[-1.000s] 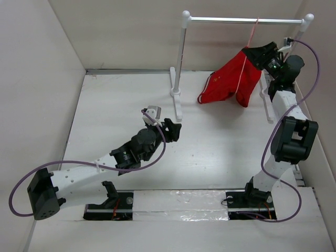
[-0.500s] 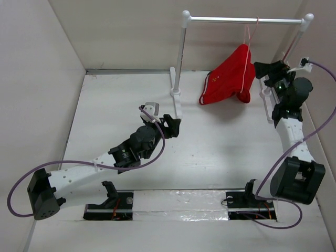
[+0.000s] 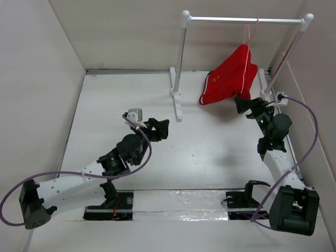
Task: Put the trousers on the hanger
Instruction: Reset both arms
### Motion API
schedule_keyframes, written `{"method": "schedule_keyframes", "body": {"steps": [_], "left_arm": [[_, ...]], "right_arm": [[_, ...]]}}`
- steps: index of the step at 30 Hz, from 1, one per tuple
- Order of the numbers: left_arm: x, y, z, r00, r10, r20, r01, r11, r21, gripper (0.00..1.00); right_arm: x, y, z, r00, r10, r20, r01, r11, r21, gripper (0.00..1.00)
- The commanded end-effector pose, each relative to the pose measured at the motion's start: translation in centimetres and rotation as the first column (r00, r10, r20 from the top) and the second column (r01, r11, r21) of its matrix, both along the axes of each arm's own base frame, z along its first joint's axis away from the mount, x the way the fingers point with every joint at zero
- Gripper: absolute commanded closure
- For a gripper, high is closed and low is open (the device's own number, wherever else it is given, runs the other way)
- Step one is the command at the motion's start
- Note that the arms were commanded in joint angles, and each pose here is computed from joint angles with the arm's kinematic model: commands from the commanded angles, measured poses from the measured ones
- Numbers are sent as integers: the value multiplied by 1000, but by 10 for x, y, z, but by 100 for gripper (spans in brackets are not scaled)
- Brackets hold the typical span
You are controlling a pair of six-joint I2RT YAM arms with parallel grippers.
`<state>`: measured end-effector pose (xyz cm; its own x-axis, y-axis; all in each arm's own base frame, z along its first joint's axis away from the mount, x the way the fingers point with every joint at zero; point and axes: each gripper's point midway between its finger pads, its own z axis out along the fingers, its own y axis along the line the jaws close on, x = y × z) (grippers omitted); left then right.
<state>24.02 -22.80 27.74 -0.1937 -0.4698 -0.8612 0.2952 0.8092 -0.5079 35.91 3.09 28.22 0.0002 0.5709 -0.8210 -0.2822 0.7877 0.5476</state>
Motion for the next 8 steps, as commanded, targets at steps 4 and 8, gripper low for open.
{"method": "schedule_keyframes", "body": {"steps": [4,8], "left_arm": [[-3,16,-39,995,60,-85,-59,998,14,38],[-2,15,-42,995,58,-85,-58,998,5,36]], "right_arm": [[-23,29,-67,985,135,-106,-143,988,-63,0],[-30,43,-72,975,184,-127,-199,973,-119,0]]}}
